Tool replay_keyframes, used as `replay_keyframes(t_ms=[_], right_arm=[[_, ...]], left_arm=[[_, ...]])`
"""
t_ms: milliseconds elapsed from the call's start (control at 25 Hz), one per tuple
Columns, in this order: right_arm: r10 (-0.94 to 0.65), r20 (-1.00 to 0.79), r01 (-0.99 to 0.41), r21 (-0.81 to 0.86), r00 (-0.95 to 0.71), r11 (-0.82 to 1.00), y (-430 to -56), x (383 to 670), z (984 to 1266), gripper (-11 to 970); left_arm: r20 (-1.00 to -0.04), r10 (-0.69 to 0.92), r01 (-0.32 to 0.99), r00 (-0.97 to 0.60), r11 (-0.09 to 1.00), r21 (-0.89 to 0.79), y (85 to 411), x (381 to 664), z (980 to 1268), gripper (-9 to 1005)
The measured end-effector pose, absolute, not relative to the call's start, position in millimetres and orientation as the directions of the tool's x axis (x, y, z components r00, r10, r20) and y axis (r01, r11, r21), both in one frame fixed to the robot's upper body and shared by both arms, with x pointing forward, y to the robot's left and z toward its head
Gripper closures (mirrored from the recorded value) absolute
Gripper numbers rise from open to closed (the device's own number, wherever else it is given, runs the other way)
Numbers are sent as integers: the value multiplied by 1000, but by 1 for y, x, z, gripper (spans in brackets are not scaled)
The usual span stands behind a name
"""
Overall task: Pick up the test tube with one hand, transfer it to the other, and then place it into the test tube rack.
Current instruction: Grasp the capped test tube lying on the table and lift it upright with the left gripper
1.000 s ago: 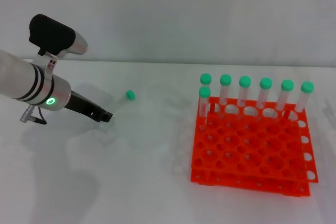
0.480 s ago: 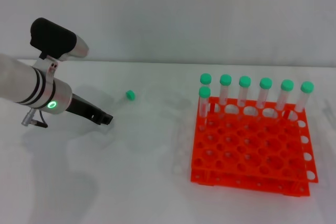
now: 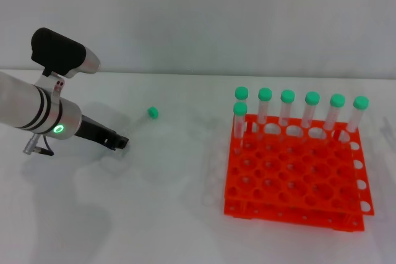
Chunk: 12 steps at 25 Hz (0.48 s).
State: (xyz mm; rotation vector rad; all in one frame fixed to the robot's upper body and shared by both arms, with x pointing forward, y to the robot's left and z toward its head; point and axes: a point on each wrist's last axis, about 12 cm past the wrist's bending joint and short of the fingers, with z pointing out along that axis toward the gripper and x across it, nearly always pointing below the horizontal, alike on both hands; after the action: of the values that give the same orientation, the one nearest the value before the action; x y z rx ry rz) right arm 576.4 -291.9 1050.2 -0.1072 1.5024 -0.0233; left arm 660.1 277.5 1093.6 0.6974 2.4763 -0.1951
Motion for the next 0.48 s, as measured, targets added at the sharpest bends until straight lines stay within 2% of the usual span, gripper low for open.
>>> replay_keyframes(t_ms=[200, 400, 480], right_arm=[[-82, -994, -51, -85, 69, 995, -292, 576, 1050, 96], [-82, -994, -51, -85, 69, 995, -292, 576, 1050, 97], [-82, -994, -51, -85, 69, 995, -292, 576, 1050, 97]], left_arm=[[-550, 441, 518, -710, 855, 17, 278, 660, 1093, 683], [-551, 449, 522, -703, 852, 29, 277, 661, 1093, 791], [-552, 460, 529, -696, 848, 40, 276, 662, 1093, 793]])
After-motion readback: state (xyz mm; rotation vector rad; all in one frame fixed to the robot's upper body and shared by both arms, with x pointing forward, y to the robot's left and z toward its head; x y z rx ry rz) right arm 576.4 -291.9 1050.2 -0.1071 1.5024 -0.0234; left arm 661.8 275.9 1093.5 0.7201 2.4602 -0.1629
